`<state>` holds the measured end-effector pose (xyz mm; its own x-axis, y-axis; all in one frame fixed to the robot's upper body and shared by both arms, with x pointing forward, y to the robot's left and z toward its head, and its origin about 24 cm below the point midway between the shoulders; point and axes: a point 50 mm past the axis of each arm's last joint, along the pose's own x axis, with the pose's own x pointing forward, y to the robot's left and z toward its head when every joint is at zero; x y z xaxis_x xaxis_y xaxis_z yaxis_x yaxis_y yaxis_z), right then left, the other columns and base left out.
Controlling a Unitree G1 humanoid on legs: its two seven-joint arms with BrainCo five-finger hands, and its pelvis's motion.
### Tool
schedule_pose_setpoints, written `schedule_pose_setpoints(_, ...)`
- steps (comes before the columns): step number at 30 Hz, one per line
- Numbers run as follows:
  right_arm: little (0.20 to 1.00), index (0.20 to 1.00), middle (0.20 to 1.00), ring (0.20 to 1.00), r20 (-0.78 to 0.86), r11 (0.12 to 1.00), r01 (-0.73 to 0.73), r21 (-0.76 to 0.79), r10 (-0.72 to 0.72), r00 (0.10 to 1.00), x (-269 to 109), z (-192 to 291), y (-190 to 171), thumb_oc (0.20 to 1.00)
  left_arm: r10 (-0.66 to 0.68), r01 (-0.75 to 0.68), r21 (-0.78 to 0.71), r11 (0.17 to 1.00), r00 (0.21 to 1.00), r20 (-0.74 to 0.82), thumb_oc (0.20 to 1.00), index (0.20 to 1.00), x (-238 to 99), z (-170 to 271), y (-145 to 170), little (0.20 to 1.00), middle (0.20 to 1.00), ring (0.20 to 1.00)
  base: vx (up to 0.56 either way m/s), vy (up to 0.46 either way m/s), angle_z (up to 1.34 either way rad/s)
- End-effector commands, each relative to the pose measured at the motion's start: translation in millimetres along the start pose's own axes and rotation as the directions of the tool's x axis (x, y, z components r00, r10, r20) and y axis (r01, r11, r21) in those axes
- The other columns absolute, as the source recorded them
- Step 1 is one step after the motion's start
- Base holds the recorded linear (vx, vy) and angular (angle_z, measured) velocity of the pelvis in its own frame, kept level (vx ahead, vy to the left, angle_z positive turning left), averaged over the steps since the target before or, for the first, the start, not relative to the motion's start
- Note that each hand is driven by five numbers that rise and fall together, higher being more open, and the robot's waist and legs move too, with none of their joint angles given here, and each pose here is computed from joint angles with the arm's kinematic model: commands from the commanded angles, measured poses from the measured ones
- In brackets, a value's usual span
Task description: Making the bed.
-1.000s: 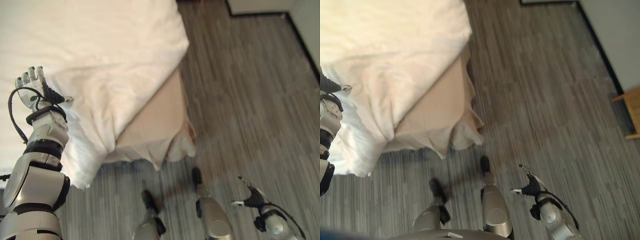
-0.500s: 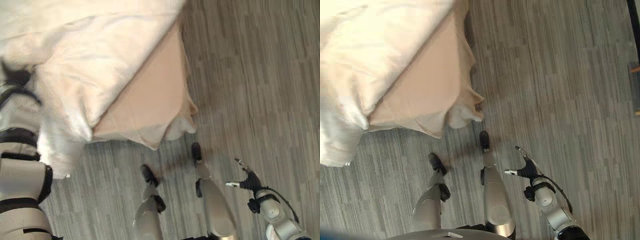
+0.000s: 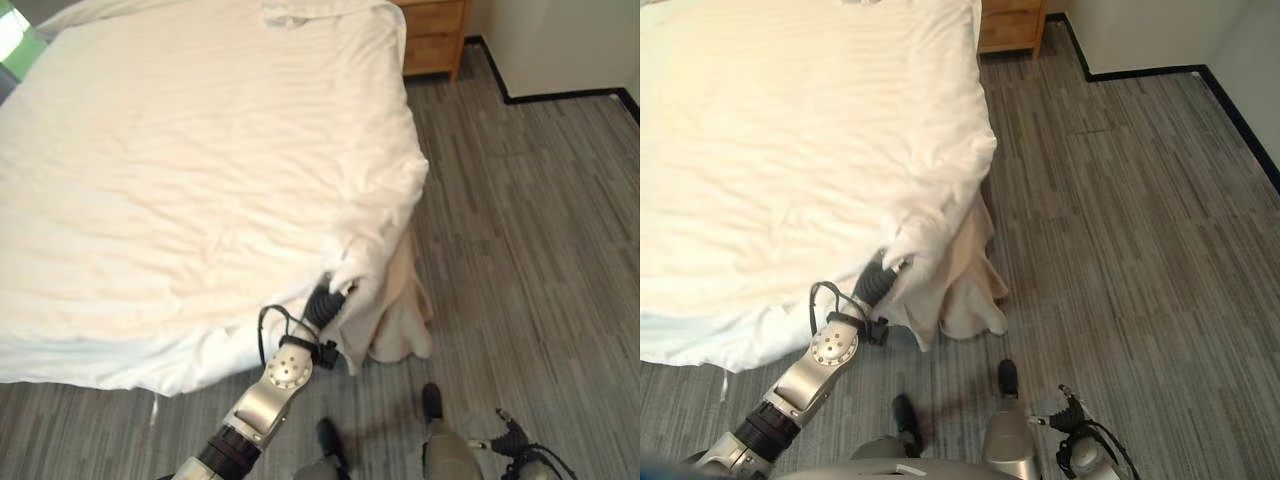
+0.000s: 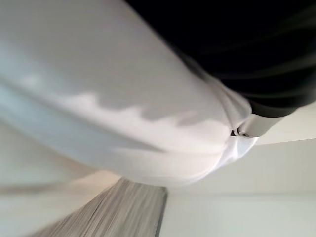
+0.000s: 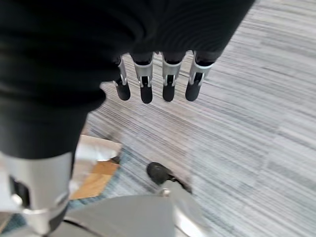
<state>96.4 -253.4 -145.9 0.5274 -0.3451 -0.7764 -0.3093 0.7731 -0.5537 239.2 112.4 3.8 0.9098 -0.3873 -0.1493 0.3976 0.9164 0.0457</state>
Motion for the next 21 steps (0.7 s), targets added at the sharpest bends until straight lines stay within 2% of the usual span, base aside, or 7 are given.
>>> schedule_pose_setpoints(1,1.000,1.000,1.000,1.000,-0.090,0.998,-0.059,0.001,0.059,0.994,-6.7,-17.9,15.8,1.000,-0.233,0.233,-0.088,0.969,0.972,0.012,0.200,0.200,10.1,4.1,-18.0,0.200,0.200,0.200,0.03,0.001,-0.04)
schedule_pose_setpoints(5,1.000,1.000,1.000,1.000,-0.195,0.994,-0.108,-0.003,0.106,0.975,-14.4,-39.5,28.0,1.000,-0.273,0.242,-0.249,0.938,0.957,-0.098,0.200,0.200,-4.2,-28.0,-34.8,0.200,0.200,0.200,0.01,-0.002,-0.02)
schedule_pose_setpoints(9,1.000,1.000,1.000,1.000,-0.225,0.992,-0.124,0.003,0.122,0.967,-17.2,-44.4,33.0,1.000,-0.325,0.285,-0.292,0.913,0.940,-0.100,0.200,0.200,1.8,-29.7,-56.7,0.200,0.200,0.200,0.00,0.000,0.00)
schedule_pose_setpoints(10,1.000,1.000,1.000,1.000,-0.236,0.994,-0.107,0.009,0.106,0.966,-12.4,-43.0,22.6,1.000,-0.351,0.312,-0.280,0.908,0.931,-0.098,0.200,0.200,4.8,-27.6,-62.3,0.200,0.200,0.200,-0.01,-0.037,-0.03)
schedule_pose_setpoints(11,1.000,1.000,1.000,1.000,-0.161,0.996,-0.084,0.008,0.084,0.983,-3.4,-19.3,18.1,1.000,-0.450,0.405,-0.275,0.872,0.884,-0.125,0.416,0.416,-4.6,-35.1,-80.1,0.416,0.416,0.416,0.00,-0.035,-0.06)
schedule_pose_setpoints(12,1.000,1.000,1.000,1.000,-0.162,0.996,-0.083,0.009,0.084,0.983,-3.4,-19.4,18.2,1.000,-0.452,0.407,-0.274,0.871,0.883,-0.126,1.000,1.000,-4.6,-35.3,-80.4,1.000,1.000,1.000,0.00,-0.036,-0.06)
schedule_pose_setpoints(21,1.000,1.000,1.000,1.000,-0.178,0.998,-0.021,0.053,0.030,0.983,1.7,-17.9,3.5,1.000,-0.598,0.592,-0.181,0.785,0.801,0.023,1.000,1.000,29.1,14.6,-145.2,1.000,1.000,1.000,0.00,-0.026,-0.06)
